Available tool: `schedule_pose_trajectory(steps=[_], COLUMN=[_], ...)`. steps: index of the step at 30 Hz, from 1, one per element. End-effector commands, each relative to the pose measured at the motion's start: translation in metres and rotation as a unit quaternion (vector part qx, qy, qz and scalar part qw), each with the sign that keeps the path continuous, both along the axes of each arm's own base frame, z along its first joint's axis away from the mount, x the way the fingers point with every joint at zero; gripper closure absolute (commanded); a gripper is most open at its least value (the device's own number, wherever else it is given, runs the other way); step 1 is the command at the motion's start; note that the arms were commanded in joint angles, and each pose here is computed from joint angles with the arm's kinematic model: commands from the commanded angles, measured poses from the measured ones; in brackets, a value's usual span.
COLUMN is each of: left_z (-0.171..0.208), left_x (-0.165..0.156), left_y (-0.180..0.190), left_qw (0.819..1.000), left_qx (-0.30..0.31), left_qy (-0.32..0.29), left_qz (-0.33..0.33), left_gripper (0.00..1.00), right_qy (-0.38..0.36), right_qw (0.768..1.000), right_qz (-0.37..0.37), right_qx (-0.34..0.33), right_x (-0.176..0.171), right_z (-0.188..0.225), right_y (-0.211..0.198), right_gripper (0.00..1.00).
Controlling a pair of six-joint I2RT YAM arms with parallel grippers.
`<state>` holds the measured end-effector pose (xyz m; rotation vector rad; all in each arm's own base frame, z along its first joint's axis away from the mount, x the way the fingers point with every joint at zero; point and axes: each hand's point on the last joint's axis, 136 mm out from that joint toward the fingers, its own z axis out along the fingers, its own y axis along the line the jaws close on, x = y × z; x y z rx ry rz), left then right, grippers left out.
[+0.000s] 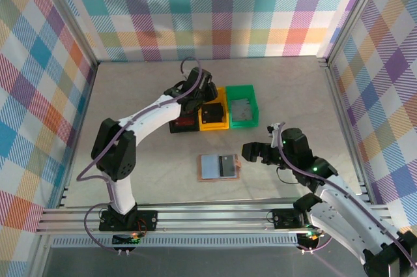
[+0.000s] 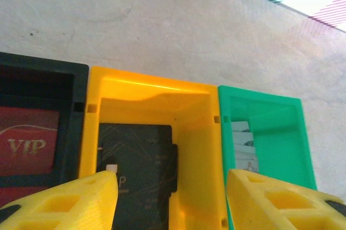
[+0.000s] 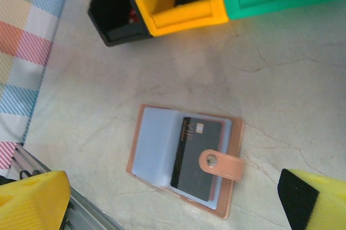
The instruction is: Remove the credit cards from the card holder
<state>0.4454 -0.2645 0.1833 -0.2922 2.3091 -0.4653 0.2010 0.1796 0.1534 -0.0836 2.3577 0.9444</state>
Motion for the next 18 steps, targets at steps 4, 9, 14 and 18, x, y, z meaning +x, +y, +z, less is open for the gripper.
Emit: schedule_pose_trajectory(steps=[4,9,14,18], left_z=[-0.01,-0.032,-0.045,-0.048], left_x=[-0.06,-0.117,-0.162,-0.189], left_y=[0.02,0.014,0.006,-0.01], left_qw=[0.998,0.993,0.988,0.982], left_qx=[0.027,0.027,0.006,-0.038], left_qy=[0.055,0.09,0.117,0.129], left_qz=[-0.029,-0.067,-0.1,-0.131], left_gripper=[0.42,0.42,0.42,0.42], right_qy=[0.069,0.087,0.115,0.138], right_qw=[0.997,0.996,0.993,0.99], right_qz=[0.012,0.009,0.006,-0.008], right_qx=[-0.013,-0.005,0.012,0.0], right_x=[-0.002,0.001,0.001,0.0], right_z=[-0.028,-0.036,-0.045,-0.059], right_y=[0.008,0.013,0.019,0.016], right_gripper=[0.01,0.02,0.1,0.15])
